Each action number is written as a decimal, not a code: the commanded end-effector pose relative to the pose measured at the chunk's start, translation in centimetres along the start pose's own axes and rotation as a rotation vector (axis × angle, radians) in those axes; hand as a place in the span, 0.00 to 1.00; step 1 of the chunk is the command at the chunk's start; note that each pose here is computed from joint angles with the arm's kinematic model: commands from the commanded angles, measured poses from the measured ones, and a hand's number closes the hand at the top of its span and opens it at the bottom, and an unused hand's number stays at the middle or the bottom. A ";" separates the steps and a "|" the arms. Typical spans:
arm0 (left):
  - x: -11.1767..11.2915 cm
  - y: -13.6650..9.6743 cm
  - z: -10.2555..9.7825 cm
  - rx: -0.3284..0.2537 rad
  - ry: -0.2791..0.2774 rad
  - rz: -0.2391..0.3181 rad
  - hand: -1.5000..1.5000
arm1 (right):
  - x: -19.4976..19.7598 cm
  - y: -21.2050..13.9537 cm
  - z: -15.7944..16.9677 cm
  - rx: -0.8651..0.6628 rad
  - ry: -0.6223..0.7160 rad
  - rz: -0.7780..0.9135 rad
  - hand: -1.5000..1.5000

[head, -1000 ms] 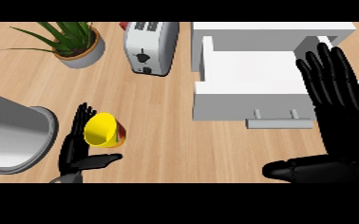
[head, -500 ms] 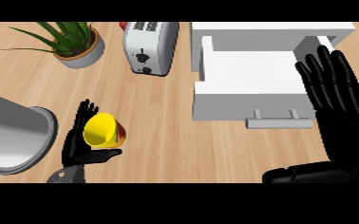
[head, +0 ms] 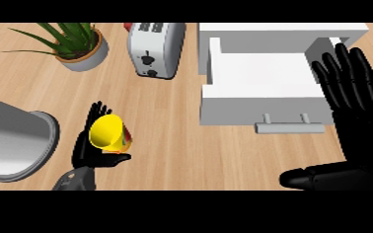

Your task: Pick up the cup, place it into the drawer and close the drawer

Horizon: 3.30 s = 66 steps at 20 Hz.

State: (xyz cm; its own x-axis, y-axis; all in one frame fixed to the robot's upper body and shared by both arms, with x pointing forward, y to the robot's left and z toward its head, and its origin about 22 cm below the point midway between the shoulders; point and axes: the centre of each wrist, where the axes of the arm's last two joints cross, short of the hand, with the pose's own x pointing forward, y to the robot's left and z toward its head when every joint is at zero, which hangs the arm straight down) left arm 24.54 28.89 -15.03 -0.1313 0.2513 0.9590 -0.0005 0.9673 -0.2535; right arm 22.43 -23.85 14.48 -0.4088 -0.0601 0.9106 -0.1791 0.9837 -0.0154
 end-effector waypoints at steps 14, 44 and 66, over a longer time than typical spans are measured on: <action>0.1 -2.1 -1.5 -0.025 -0.232 0.010 1.00 | -0.2 -1.4 0.8 -0.011 -0.011 0.016 0.00; 17.8 -13.3 -10.9 -0.225 -0.394 0.077 1.00 | 0.2 -1.5 2.1 -0.015 0.007 0.035 0.00; 24.8 -28.3 -18.7 -0.297 -0.332 -0.073 1.00 | 0.6 -2.1 0.9 -0.029 0.011 0.018 0.00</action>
State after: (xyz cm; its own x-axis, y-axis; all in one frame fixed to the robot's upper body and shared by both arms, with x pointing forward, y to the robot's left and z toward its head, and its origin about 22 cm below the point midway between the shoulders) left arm 38.72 9.76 16.91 -0.4743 0.2224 0.8518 0.2523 0.9613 -0.1105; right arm 22.53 -24.85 13.72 -0.4006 -0.0331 0.9156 -0.1513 0.9880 -0.0305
